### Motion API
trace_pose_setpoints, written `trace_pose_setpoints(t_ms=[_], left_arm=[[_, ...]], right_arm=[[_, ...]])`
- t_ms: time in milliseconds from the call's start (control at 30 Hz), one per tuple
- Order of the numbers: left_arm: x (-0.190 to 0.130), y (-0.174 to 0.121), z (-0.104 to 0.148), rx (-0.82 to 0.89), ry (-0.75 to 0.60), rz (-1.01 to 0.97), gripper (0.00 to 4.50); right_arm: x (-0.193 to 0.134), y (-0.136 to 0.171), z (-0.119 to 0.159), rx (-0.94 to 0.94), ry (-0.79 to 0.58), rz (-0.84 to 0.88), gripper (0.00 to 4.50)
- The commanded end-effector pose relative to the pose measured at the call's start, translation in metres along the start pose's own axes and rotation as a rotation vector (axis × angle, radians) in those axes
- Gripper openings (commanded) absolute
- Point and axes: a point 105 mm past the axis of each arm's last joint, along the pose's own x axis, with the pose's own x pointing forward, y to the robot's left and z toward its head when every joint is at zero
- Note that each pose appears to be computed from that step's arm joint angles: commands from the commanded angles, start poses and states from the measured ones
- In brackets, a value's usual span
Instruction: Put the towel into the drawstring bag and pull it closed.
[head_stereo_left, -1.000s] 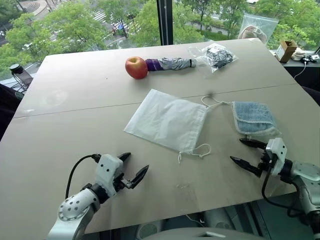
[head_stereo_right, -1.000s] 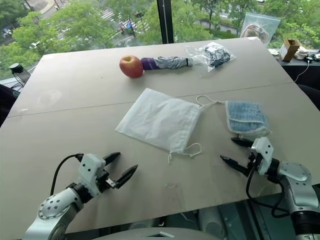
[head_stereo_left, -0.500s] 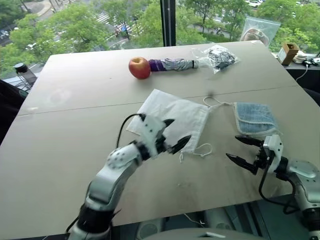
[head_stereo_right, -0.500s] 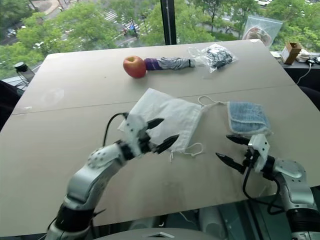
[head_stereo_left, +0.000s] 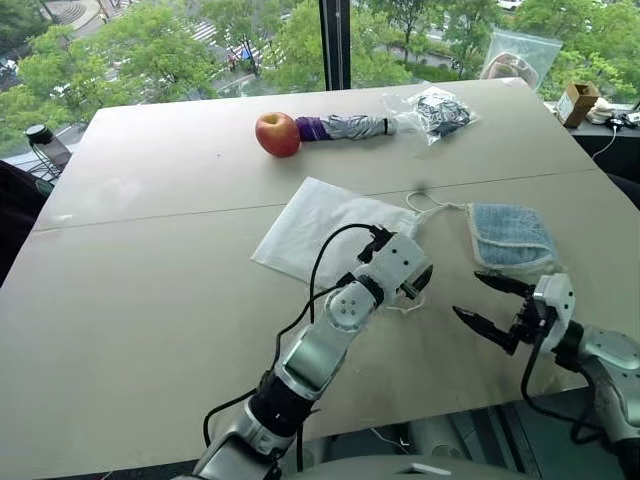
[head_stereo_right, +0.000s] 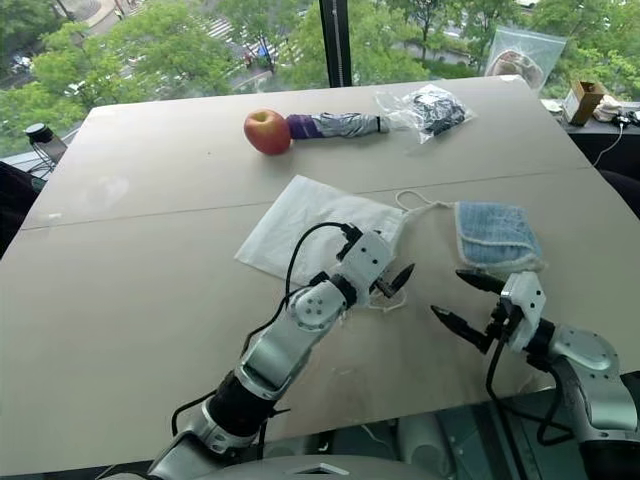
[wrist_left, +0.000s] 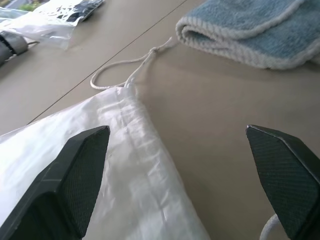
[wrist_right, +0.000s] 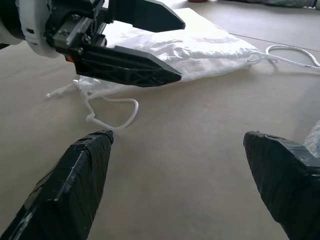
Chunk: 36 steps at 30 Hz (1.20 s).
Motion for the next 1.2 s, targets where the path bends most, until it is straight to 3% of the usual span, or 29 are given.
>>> trace_pose_setpoints(t_ms=[33,333,567,667,800,900,1033,1133,1200], left_arm=[[-0.002,0.010,-0.001,0.037,0.039,0.098,4.47],[-0.008,0.014,-0.002,0.009,0.064,0.172,4.47],[-0.014,0.016,0.009,-0.062,-0.005,0.189,4.47],[-0.014,0.020,0.002,-0.097,0.022,0.204,3.24],[-0.012,0.016,-0.008,-0.093,0.077,0.181,1.20],[-0.010,0.011,-0.008,-0.073,0.081,0.143,0.03],[-0.009,0.007,0.003,0.006,0.020,0.100,0.03],[-0.011,0.004,0.019,-0.112,-0.053,0.075,0.03],[-0.013,0.003,0.021,-0.154,-0.059,0.070,0.55]], right_arm=[[-0.006,-0.003,0.015,-0.040,-0.021,-0.015,4.50],[-0.012,0.003,0.014,-0.025,-0.002,-0.022,4.50],[-0.010,0.002,0.014,-0.023,-0.003,-0.024,4.50],[-0.009,0.001,0.014,-0.024,-0.003,-0.024,4.50],[-0.009,0.000,0.015,-0.030,-0.003,-0.026,4.50],[-0.008,-0.002,0.016,-0.036,-0.004,-0.028,4.50],[-0.007,-0.003,0.015,-0.038,-0.005,-0.032,4.50],[-0.007,-0.003,0.015,-0.039,-0.005,-0.035,4.50],[-0.007,-0.002,0.015,-0.040,-0.006,-0.038,4.50]])
